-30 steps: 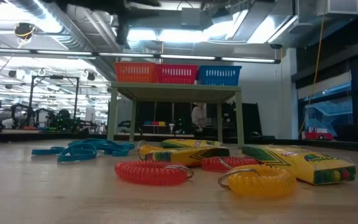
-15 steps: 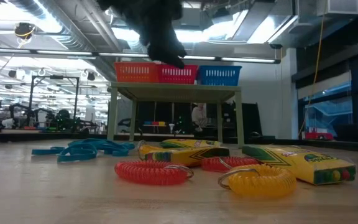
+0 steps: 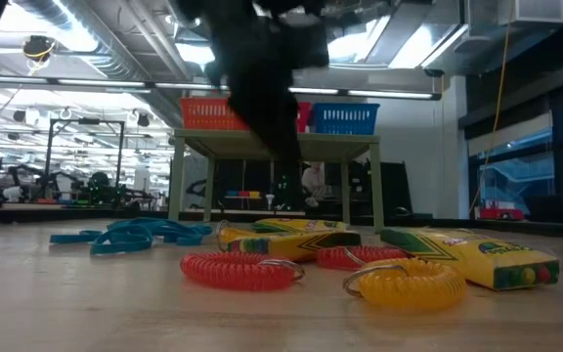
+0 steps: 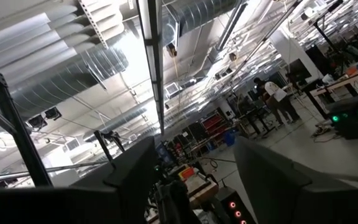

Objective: Pick & Place Office Desk Supplies
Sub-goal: Put the yellow box of crayon into the orange bin on the shelf

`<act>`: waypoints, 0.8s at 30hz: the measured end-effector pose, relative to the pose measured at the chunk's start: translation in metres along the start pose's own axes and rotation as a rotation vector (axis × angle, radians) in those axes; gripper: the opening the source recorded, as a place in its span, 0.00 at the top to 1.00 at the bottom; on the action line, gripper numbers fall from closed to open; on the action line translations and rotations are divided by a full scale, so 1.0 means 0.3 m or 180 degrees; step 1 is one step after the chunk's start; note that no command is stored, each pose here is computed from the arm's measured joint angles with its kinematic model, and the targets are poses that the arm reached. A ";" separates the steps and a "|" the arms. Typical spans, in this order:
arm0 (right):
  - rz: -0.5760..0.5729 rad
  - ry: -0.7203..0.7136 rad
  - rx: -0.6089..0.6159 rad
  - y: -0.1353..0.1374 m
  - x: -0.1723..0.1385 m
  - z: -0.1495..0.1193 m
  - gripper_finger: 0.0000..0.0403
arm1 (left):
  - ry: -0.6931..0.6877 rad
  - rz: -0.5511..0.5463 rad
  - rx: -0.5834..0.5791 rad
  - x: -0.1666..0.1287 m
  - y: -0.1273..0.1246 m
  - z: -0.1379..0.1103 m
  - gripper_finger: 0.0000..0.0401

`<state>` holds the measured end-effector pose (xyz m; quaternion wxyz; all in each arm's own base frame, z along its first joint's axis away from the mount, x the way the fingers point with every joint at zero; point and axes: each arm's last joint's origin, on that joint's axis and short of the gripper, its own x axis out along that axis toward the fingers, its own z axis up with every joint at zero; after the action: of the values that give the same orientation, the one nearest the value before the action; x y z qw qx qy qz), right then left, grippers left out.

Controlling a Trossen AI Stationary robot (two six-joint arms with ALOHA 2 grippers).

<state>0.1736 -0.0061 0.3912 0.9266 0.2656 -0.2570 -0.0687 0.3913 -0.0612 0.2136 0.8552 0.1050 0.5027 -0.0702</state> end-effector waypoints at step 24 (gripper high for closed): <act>-0.0026 0.0285 0.0063 -0.005 0.044 -0.088 0.47 | 0.0240 0.0132 -0.0020 0.158 -0.011 -0.025 0.33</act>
<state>0.1985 0.0013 0.3771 0.9343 0.2786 -0.2149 -0.0580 0.4071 -0.0632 0.1681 0.8372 0.1153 0.5325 -0.0468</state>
